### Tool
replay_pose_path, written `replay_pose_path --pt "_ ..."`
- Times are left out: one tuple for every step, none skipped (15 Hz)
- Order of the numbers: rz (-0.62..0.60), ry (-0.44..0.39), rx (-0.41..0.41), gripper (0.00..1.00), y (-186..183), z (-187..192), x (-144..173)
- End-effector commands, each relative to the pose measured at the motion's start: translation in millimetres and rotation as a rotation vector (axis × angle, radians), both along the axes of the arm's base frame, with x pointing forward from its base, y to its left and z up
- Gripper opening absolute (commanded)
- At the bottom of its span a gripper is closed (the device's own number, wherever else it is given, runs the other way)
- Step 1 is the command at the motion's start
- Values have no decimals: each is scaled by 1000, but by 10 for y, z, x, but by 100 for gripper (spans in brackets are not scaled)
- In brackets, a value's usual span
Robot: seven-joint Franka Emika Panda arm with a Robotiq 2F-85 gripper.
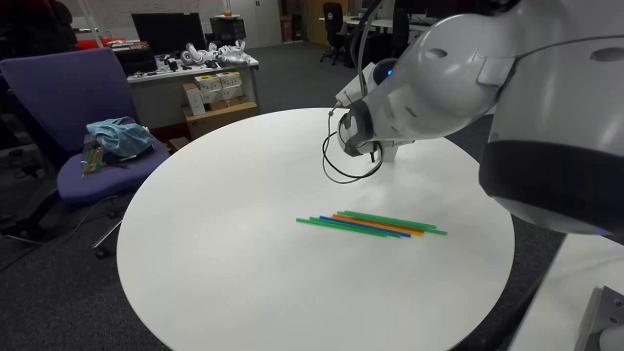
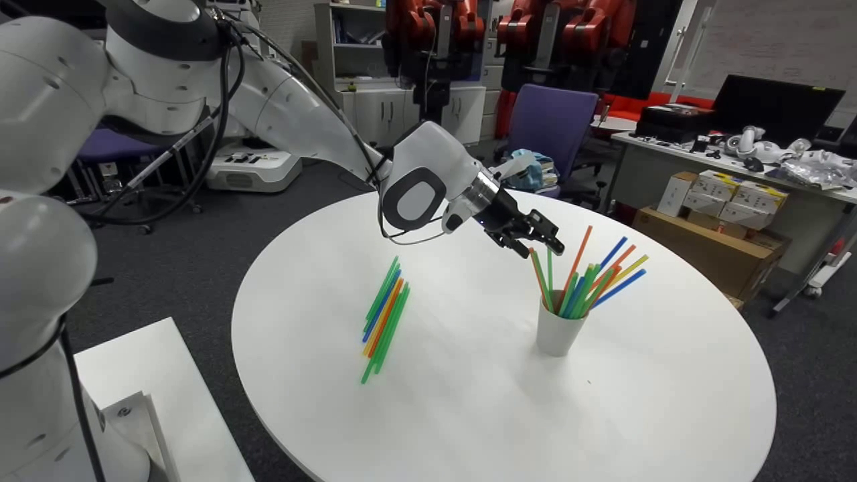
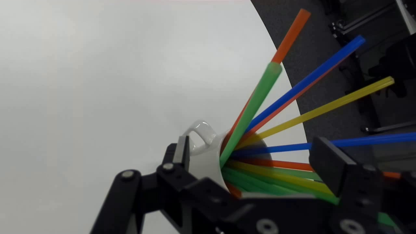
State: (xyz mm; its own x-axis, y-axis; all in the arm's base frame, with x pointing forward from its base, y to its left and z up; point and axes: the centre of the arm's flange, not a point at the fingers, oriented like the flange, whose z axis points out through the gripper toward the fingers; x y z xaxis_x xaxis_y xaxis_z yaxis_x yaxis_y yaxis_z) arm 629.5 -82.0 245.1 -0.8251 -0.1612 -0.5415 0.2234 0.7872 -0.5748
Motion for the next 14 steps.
replay_pose_path --pt "-2 -50 46 100 43 131 58" --pt "-6 -60 51 100 47 143 65" --pt "-10 -65 59 100 49 150 69" --pt "-12 -70 63 75 53 148 70" --pt "-13 -75 60 74 56 138 71" --pt "-14 -77 62 66 58 132 71" --pt "-14 -79 63 59 60 128 70" --pt "-15 -79 65 52 59 126 68" --pt "-15 -79 66 43 60 124 66" --pt "-15 -79 65 36 62 124 61" --pt "-15 -80 64 27 62 128 56" --pt "-15 -82 64 19 60 135 53" --pt "-15 -82 63 13 59 143 51" --pt "-15 -85 63 5 60 157 46"
